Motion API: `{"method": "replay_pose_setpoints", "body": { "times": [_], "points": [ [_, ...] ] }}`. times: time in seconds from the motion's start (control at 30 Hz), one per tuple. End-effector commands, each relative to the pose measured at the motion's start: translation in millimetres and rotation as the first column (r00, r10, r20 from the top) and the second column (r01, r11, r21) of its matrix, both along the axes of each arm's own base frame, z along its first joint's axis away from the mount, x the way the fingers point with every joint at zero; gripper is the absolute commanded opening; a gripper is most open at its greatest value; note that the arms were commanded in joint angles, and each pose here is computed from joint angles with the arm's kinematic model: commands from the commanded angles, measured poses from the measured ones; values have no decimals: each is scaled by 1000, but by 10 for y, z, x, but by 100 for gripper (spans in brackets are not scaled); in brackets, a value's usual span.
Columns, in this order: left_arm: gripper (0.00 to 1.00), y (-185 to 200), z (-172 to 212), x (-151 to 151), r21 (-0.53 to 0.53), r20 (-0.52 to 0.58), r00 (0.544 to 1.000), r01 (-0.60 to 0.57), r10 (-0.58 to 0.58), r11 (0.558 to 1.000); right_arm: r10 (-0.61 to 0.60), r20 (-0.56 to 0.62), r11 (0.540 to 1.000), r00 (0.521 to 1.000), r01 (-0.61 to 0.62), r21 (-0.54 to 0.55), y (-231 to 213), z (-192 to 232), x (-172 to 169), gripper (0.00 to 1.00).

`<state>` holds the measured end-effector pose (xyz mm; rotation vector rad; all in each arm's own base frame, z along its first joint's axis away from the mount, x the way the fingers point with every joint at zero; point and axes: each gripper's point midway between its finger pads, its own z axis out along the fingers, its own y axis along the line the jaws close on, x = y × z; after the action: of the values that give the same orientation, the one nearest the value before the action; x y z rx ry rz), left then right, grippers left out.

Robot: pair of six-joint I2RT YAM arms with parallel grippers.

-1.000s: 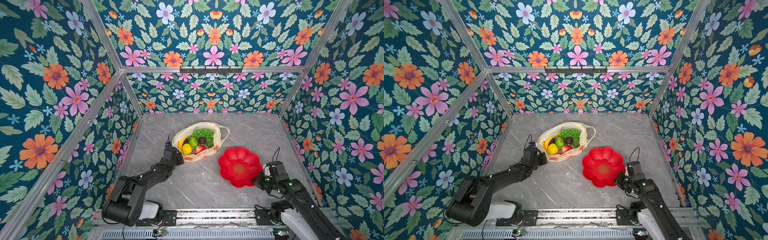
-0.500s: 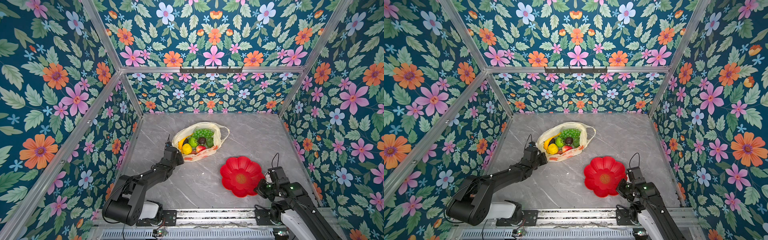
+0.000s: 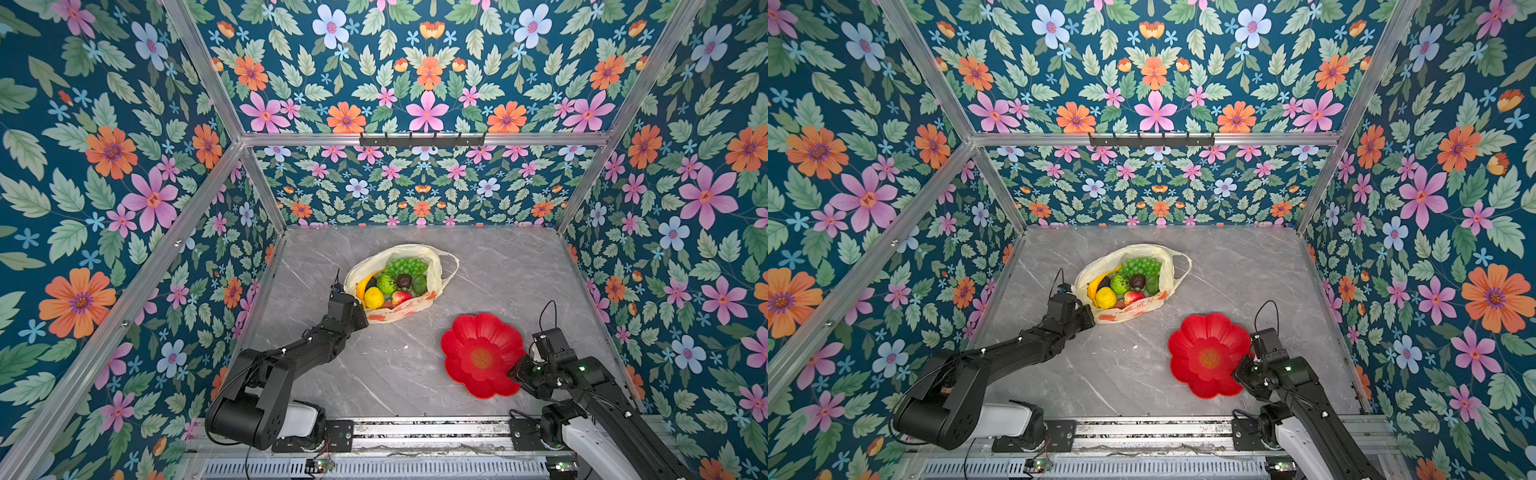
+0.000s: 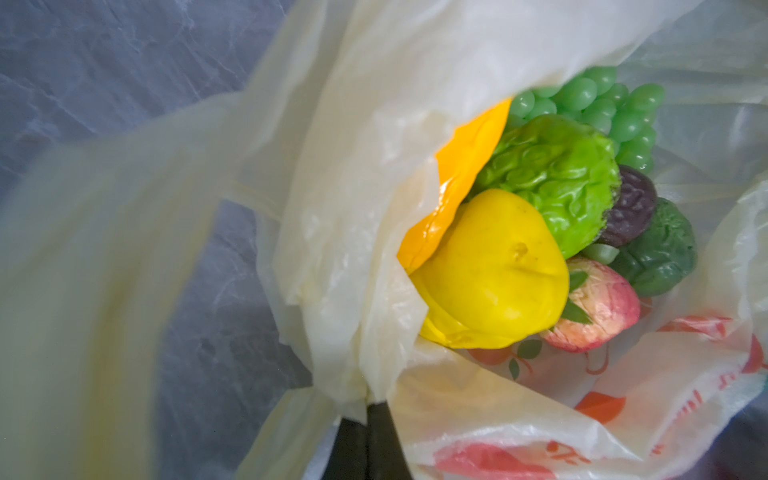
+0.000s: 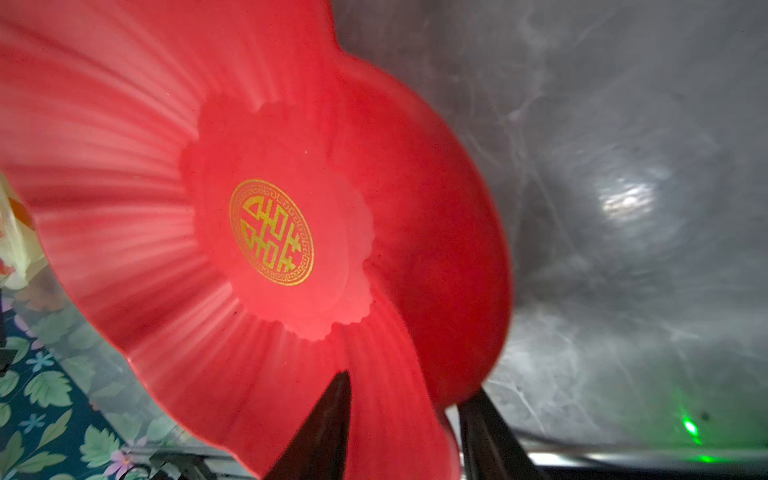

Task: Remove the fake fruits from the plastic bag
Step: 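Set the red plate down near the bag and open the right gripper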

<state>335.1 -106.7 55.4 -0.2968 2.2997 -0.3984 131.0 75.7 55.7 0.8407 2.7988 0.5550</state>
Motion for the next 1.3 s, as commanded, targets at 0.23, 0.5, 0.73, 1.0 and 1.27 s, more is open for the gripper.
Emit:
{"method": "replay_pose_setpoints", "body": {
  "times": [0.23,0.5,0.73,1.0,1.27],
  "points": [
    [0,-17,32,46,-4,17,1000,5,-5,1000,0,63,960,998,17,-280,-245,294,24,62],
    [0,-17,57,39,-4,21,1000,8,-8,1000,248,161,852,955,-136,-506,47,872,527,67],
    [1,-16,101,29,-2,30,999,13,-13,1000,519,367,778,772,-248,-578,780,1349,1429,71],
    [2,-22,97,15,-9,28,999,16,-15,1000,655,431,718,621,-333,-612,1441,1435,2473,89],
    [2,-44,120,16,-18,32,999,24,-24,1000,713,287,628,640,-400,-668,1767,1006,3149,99]
  ]
}}
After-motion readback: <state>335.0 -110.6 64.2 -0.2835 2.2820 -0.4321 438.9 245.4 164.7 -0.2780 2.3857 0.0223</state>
